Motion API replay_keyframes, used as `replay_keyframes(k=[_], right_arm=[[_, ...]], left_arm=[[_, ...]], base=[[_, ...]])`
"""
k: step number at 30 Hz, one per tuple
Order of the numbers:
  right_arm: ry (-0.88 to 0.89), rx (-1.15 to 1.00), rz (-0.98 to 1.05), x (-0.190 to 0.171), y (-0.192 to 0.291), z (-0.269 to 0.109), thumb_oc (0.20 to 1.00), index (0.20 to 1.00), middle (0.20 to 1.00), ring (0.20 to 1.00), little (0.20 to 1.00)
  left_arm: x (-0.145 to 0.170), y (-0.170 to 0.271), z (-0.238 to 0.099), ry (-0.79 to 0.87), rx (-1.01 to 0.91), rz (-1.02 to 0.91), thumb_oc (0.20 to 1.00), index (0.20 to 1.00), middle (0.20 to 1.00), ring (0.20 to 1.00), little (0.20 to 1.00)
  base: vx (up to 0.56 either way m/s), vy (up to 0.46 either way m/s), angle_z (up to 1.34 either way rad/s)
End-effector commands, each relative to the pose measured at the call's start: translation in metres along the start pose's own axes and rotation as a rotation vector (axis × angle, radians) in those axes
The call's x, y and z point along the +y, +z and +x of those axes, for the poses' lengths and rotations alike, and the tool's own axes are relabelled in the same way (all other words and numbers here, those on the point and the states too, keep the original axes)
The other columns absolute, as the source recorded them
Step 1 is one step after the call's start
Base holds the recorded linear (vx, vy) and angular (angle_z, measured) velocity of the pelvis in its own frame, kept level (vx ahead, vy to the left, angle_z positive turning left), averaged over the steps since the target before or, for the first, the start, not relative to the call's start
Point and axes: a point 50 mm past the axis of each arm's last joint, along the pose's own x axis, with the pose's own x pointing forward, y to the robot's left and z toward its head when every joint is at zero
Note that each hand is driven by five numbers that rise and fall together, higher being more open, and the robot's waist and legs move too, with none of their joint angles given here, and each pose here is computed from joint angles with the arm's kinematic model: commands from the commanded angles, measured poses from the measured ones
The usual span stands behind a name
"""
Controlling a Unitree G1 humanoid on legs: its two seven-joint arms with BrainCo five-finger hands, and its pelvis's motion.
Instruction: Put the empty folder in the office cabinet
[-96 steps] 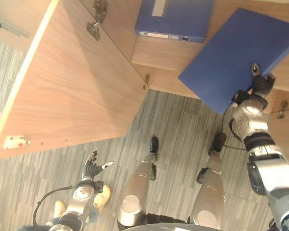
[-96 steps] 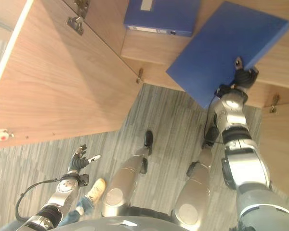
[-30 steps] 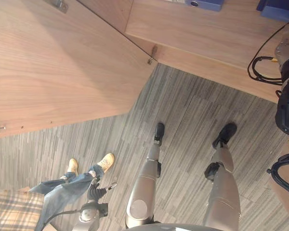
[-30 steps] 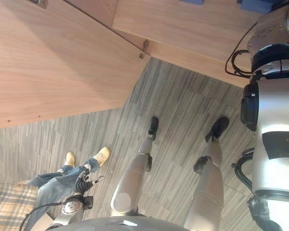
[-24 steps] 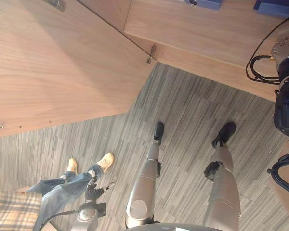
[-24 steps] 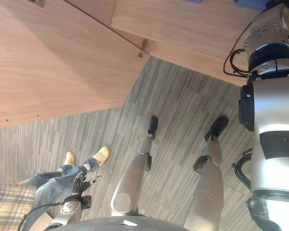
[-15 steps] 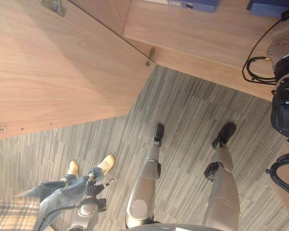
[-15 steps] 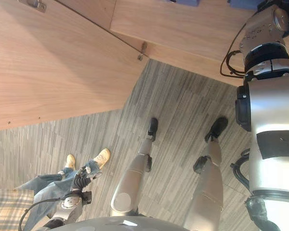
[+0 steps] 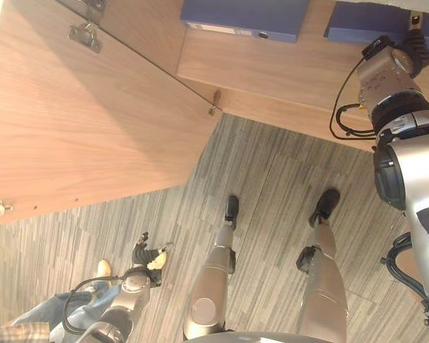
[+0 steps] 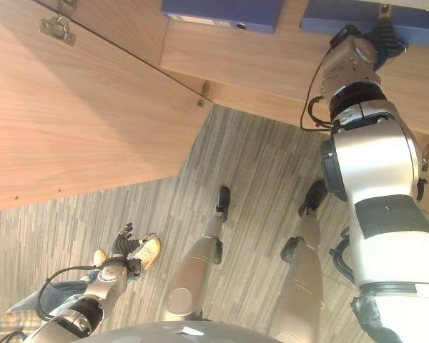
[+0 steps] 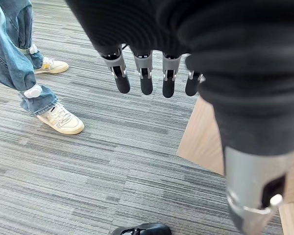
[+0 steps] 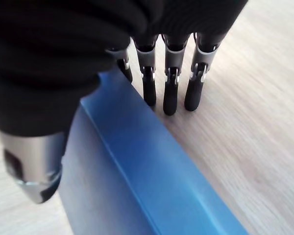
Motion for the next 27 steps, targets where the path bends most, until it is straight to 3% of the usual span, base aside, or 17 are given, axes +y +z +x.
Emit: replay_keyframes(k=[1,13,27], right_arm=[[0.003,-0.043,-0.065,-0.001,0.003,0.001,1.0,1.0,1.0,1.0,1.0],[0.019,-0.063,-0.152,0.0,-0.017,-0.004,1.0,1.0,1.0,1.0,1.0],[0.004,0.021,-0.158,0.001,-0.1,-0.037,1.0,1.0,1.0,1.0,1.0]], left_arm=[[0.025,-0.008,-0.006,0.04,0.041,0.089,1.0,1.0,1.0,1.0,1.0],[0.024,-0.001,-0.004,0.042,0.01,0.095,1.0,1.0,1.0,1.0,1.0],[0.014,0.036,0.019,0.111,-0.046,0.08,1.0,1.0,1.0,1.0,1.0]], base=[[-0.05,0.036,-0.01],[-0.02,0.012,-0.02],[-0.04,0.015,0.0]])
